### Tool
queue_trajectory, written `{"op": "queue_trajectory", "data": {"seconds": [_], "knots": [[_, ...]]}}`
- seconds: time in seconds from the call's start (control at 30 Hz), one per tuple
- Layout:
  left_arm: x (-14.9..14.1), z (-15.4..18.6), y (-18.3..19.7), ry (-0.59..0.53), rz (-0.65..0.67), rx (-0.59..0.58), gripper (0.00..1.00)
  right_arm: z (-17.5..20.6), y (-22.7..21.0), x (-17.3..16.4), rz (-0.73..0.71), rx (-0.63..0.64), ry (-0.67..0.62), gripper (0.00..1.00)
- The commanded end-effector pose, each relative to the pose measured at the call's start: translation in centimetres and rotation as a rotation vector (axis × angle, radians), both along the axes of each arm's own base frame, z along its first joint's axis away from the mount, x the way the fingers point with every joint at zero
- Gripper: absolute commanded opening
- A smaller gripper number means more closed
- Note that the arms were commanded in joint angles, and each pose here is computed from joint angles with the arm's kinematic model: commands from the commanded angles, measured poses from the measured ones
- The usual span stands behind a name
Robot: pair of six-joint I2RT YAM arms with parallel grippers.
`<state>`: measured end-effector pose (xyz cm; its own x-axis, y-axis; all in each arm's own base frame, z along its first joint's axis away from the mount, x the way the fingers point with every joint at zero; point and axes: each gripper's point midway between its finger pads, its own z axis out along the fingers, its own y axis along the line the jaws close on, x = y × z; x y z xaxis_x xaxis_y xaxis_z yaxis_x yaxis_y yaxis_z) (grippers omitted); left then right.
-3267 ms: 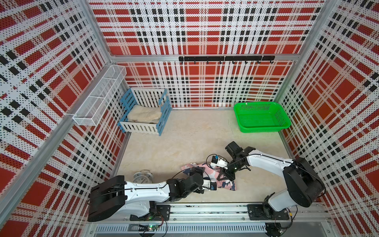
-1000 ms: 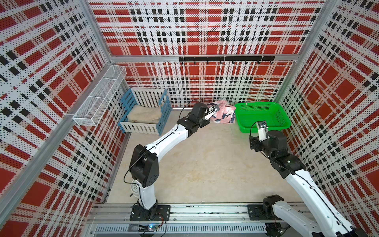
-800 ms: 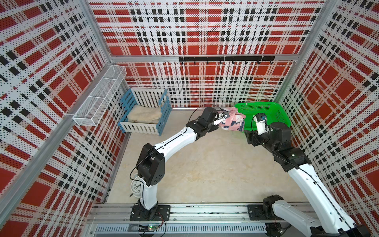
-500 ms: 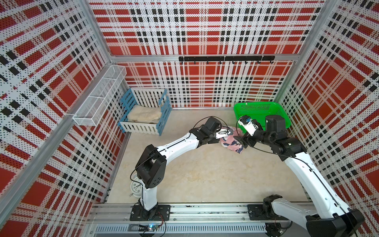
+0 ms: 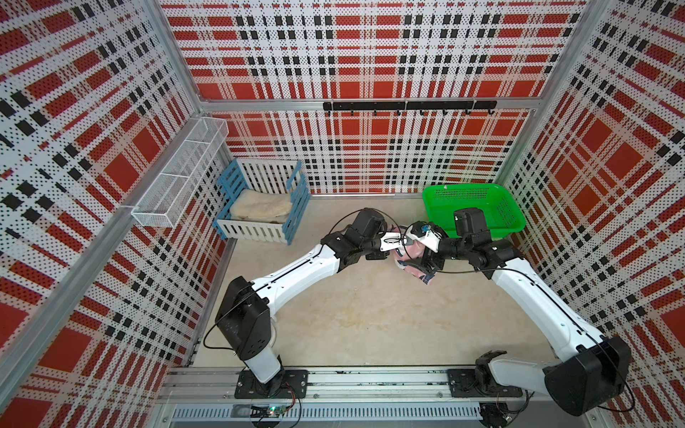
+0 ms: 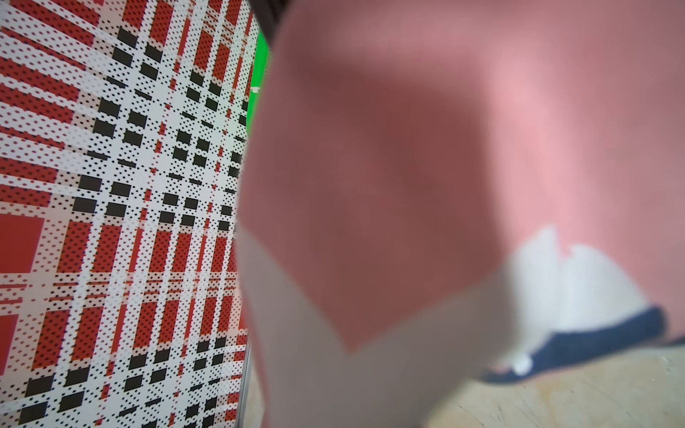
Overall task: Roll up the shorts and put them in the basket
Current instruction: Place the shorts in the bin.
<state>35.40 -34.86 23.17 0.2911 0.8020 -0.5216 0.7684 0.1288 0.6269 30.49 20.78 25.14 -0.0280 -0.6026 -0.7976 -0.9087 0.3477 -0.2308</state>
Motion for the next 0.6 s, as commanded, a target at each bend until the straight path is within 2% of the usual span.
{"op": "queue_trajectory", "data": {"seconds": [0.0, 0.03, 0.07, 0.1, 0.2, 0.23, 0.3, 0.43, 0.5, 0.57], "knots": [[-1.6, 2.2, -0.7, -0.005, -0.067, -0.085, 0.0, -0.4, 0.5, 1.6, -0.031, 0.003, -0.02, 0.88], [-2.0, 2.2, -0.7, -0.001, -0.08, -0.089, 0.0, -0.6, 0.5, 1.8, -0.035, -0.004, -0.017, 0.79], [-2.2, 2.2, -0.6, 0.003, -0.09, -0.092, 0.0, -0.6, 0.5, 1.9, -0.031, -0.008, -0.014, 0.74], [-2.5, 2.1, -0.6, 0.004, -0.096, -0.09, 0.0, -0.5, 0.6, 1.9, -0.026, -0.004, -0.012, 0.64], [-2.5, 1.4, -0.2, 0.005, -0.08, -0.069, 0.0, -0.1, 0.9, 1.8, -0.004, 0.002, -0.01, 0.12], [-2.3, 1.2, 0.1, 0.001, -0.066, -0.062, 0.0, -0.1, 0.9, 1.7, 0.001, -0.003, -0.01, 0.0], [-2.2, 0.9, 0.6, 0.001, -0.049, -0.055, 0.01, -0.2, 0.7, 1.6, 0.002, -0.017, -0.012, 0.0], [-1.7, 1.5, 2.1, -0.033, -0.003, -0.1, 0.46, -0.7, 0.2, 1.6, -0.008, -0.048, -0.012, 0.0], [-1.3, 2.5, 3.2, -0.059, 0.028, -0.14, 0.81, -0.3, -0.5, 2.5, -0.05, -0.044, -0.021, 0.0], [-0.8, 3.7, 4.4, -0.082, 0.067, -0.187, 0.85, 0.5, -2.1, 4.3, -0.135, -0.034, -0.029, 0.0]]}}
